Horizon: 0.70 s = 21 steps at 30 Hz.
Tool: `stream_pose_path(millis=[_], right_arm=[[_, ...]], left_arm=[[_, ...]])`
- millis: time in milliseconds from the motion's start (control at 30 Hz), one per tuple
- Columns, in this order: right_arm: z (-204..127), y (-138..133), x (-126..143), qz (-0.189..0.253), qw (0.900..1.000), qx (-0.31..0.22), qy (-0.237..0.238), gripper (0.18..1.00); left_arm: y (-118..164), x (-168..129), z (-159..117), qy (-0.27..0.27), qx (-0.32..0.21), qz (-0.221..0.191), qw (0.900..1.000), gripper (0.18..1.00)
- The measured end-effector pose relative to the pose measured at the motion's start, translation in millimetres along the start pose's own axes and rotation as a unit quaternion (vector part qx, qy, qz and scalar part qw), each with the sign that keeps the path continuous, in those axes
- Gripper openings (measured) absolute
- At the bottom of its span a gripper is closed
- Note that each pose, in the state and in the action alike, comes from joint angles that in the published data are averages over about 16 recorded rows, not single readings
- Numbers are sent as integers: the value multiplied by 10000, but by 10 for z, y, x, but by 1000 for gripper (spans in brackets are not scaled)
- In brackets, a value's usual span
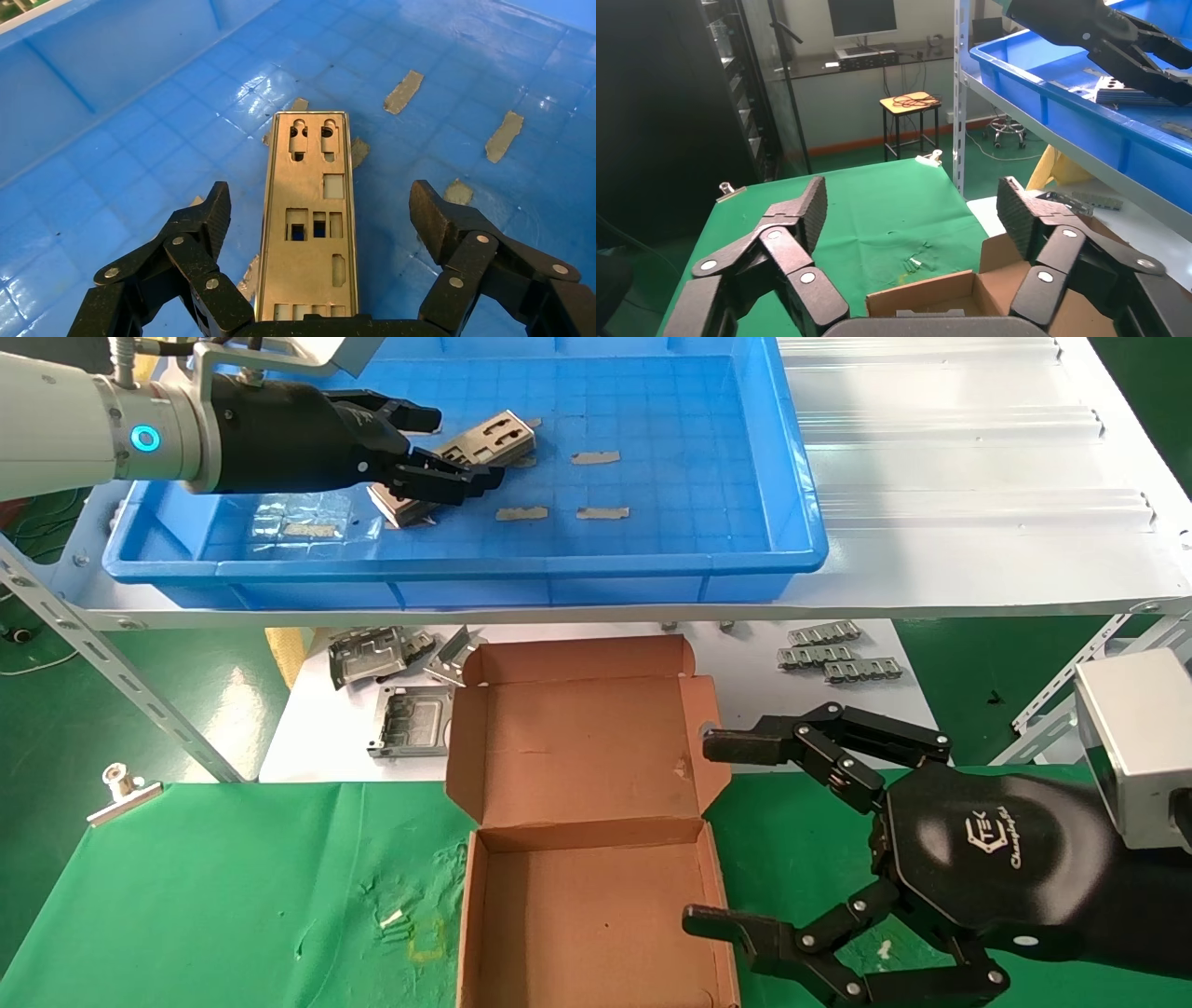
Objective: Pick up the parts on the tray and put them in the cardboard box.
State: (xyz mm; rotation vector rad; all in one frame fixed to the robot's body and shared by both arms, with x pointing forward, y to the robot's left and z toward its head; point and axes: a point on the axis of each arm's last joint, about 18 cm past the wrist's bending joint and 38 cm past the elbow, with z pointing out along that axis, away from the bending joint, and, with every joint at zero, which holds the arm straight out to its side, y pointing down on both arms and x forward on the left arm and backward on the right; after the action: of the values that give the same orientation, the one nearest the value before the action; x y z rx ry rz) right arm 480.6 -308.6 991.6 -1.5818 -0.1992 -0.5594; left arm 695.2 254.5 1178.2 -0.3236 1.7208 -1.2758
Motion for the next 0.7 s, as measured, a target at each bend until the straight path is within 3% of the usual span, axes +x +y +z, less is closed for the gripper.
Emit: stream_pose_path(millis=[367, 700], right_arm=[[0, 0, 0, 0, 10000, 0, 0, 965], [0, 0, 0, 0, 10000, 0, 0, 998]], left_arm=[[-8, 12, 16, 9, 1, -72, 10000, 842], [-19, 15, 17, 16, -14, -66, 10000, 656]])
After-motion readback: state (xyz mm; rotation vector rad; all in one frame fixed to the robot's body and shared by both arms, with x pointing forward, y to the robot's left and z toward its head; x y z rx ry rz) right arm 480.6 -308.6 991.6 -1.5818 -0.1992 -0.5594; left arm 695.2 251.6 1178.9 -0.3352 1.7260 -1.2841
